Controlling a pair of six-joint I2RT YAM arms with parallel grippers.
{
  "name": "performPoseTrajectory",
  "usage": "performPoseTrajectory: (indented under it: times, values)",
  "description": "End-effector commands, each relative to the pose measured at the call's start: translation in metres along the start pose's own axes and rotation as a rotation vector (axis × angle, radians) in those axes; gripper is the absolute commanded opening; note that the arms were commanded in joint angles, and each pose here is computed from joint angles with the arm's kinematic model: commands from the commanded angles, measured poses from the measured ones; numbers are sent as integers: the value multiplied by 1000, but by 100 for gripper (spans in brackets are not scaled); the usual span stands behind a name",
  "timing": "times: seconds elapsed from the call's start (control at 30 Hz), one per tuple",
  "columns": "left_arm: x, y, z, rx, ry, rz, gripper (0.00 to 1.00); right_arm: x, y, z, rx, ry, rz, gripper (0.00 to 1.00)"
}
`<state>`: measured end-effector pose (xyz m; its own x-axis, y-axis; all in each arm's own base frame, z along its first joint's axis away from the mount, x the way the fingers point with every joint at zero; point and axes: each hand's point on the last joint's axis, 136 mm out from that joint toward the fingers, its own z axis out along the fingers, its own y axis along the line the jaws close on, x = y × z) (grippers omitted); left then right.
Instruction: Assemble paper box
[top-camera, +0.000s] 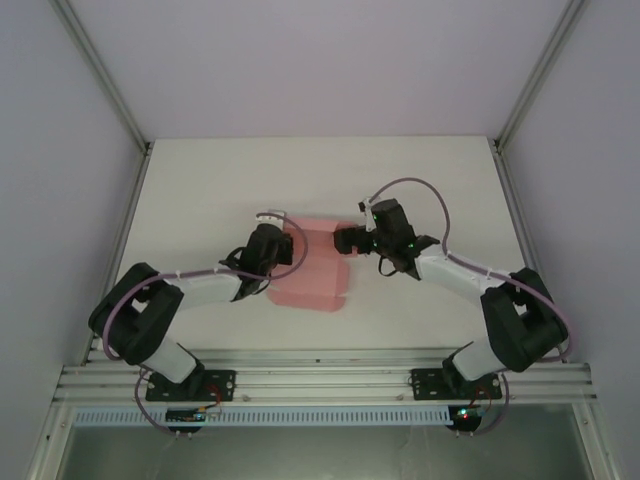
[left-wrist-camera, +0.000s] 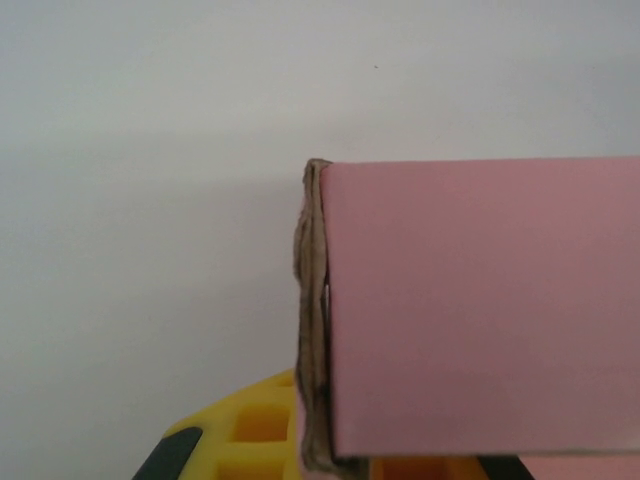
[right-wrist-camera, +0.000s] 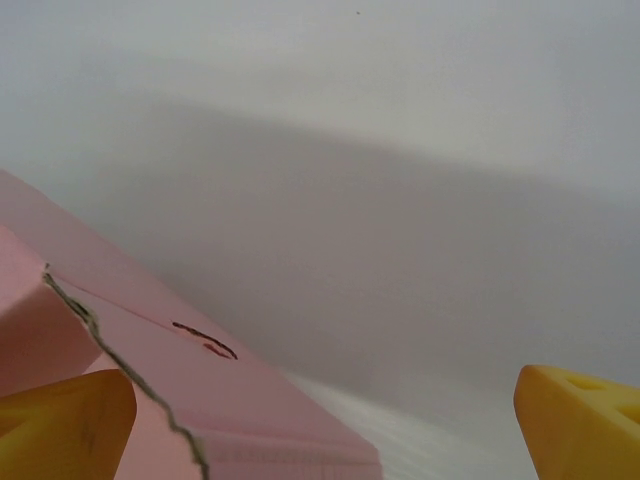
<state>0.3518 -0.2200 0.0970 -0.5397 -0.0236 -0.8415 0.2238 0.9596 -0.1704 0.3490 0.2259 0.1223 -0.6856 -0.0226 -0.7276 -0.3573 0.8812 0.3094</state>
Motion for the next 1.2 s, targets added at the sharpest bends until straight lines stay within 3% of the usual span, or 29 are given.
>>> performPoseTrajectory:
  times: [0.0,0.37,0.63,0.93,1.17]
  values:
    - [-25,-36,-13,160,-47,-62,0,-37,25,-13,-130,-180,92,99]
    - [-36,-13,-18,23,-62,-110,0,8,-35,-50,196,-54,76,99]
    - [-52,-9,-27,-7,-77,-112,0,39,-63,-60,330,42,61,99]
    - [-53,-4,-30,-27,-75,-105,0,44,-68,-43,323,56,79,99]
    - [-50,-8,-26,-8,-60,-103,0,16,-46,-38,209,-74,52,99]
